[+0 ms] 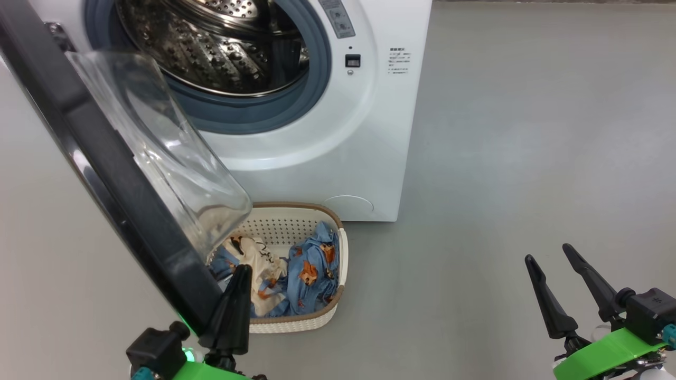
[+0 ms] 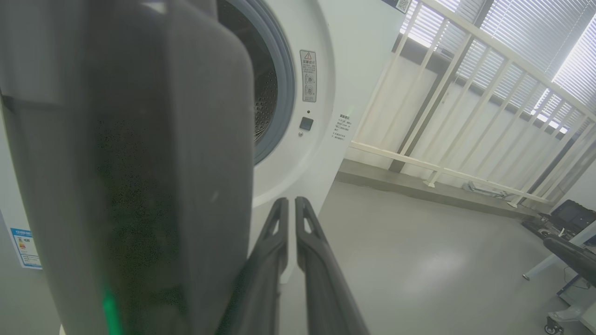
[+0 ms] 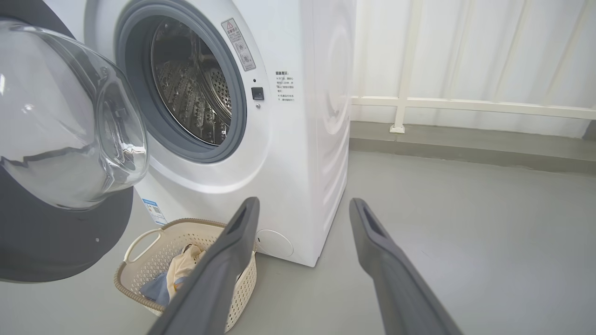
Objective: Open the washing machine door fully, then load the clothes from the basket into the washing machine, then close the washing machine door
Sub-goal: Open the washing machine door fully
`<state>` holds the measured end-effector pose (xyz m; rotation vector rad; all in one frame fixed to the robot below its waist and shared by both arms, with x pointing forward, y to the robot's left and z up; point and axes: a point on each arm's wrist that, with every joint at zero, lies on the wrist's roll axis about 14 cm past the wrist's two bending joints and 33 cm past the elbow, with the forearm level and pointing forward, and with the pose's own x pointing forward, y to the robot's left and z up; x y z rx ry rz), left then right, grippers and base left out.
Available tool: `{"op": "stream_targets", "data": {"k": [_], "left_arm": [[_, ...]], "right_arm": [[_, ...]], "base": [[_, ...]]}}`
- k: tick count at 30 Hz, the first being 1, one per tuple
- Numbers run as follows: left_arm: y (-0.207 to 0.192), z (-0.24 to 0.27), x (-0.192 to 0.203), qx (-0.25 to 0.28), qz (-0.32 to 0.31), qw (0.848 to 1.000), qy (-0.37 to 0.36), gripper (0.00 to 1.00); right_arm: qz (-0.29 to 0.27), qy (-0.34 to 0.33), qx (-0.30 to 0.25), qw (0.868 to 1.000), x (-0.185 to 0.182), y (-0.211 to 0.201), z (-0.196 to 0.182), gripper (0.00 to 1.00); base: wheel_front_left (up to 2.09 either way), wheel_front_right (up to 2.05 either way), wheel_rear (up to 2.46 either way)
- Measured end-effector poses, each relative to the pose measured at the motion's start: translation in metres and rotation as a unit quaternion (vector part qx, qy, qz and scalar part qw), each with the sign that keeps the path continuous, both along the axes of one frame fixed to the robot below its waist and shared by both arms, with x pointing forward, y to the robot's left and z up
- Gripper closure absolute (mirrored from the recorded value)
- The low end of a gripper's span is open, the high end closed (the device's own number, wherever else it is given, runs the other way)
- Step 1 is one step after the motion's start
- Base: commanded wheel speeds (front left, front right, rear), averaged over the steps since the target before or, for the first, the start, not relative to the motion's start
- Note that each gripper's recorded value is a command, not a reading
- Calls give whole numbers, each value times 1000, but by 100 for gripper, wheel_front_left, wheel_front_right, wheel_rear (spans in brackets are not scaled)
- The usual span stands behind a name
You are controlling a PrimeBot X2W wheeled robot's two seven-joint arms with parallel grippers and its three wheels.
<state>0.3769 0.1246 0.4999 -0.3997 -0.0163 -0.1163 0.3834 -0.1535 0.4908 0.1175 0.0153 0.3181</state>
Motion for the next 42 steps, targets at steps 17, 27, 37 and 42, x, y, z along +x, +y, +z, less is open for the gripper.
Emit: {"op": "stream_targets", "data": {"k": [17, 27, 37, 42], "left_arm": [[68, -7, -32, 33, 96, 995, 22, 100], [122, -2, -50, 64, 165, 984, 26, 100], [160, -1, -67, 78, 217, 973, 34, 100], [178, -2, -72, 89, 236, 967, 41, 100]], "right_arm": [[33, -6, -4, 999, 3, 22, 2, 0], [49, -13, -3, 999, 5, 34, 8, 0], [59, -7, -3, 998, 1, 40, 3, 0], [62, -3, -2, 998, 3, 42, 1, 0]], "base": [[0, 0, 0], [0, 0, 0], [0, 0, 0], [0, 0, 0]]}}
